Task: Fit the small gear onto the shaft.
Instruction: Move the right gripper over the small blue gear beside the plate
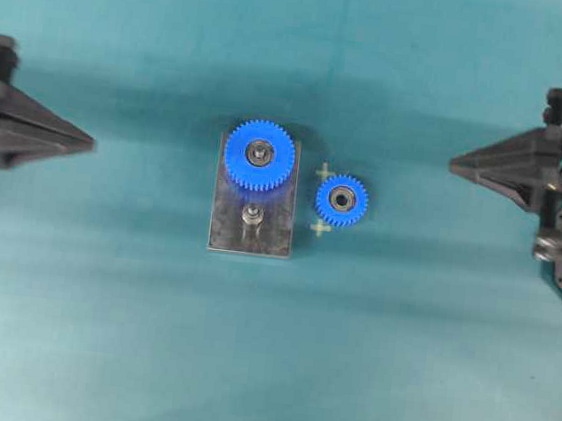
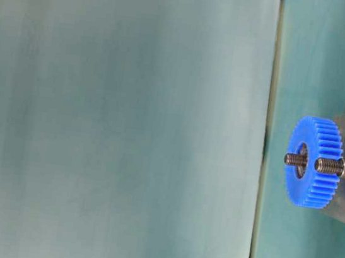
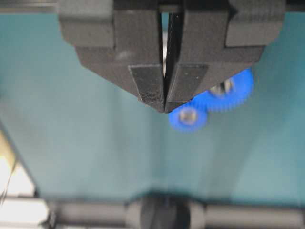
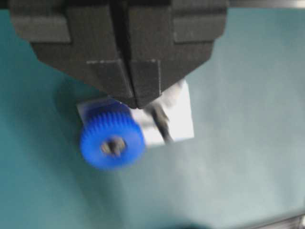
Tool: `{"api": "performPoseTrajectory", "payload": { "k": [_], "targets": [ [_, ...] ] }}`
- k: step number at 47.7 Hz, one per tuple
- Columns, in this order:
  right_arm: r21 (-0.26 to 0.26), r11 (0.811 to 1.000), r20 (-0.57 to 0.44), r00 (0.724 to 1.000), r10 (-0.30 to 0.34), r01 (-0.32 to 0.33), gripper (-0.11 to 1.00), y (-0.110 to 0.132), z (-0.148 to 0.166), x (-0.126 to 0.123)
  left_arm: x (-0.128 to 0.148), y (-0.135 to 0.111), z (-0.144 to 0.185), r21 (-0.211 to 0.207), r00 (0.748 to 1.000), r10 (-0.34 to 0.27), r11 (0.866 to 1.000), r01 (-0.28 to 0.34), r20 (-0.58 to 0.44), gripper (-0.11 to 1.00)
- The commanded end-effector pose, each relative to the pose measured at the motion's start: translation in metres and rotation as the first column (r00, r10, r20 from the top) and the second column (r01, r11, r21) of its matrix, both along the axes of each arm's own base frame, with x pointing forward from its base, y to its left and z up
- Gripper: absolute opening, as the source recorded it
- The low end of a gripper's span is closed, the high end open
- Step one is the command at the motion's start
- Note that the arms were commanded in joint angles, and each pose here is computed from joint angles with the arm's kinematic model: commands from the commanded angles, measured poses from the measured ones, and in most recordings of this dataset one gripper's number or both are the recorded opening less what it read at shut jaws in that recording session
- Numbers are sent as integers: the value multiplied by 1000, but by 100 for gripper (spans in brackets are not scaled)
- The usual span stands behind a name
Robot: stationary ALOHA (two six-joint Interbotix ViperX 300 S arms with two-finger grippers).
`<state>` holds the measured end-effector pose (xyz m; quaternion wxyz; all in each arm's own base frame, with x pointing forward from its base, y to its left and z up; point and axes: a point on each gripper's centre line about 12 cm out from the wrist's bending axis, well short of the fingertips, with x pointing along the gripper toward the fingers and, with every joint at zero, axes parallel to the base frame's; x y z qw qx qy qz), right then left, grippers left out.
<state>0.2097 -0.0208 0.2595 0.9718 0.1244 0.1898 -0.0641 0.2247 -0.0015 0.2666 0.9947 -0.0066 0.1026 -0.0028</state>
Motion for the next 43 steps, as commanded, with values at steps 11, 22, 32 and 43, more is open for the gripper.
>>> {"api": "performPoseTrajectory", "payload": {
  "k": [11, 22, 32, 43],
  "targets": [
    [63, 996, -318, 948, -32, 55, 0, -17, -21, 32, 25, -1, -3, 3, 998, -2, 1000, 3, -60, 0],
    [87, 994, -461, 887, -24, 72, 0, -27, -34, 63, 28, -1, -10, 1, 994, -1, 1000, 1, -107, 0],
    [100, 992, -541, 841, -9, 75, 5, -32, -52, 88, 29, -1, -7, -2, 995, -1, 1000, 0, -100, 0],
    [111, 990, -650, 760, 7, 86, 62, -39, -83, 112, 30, -1, -3, -11, 996, 1, 1000, -2, -90, 0]
  ]
}}
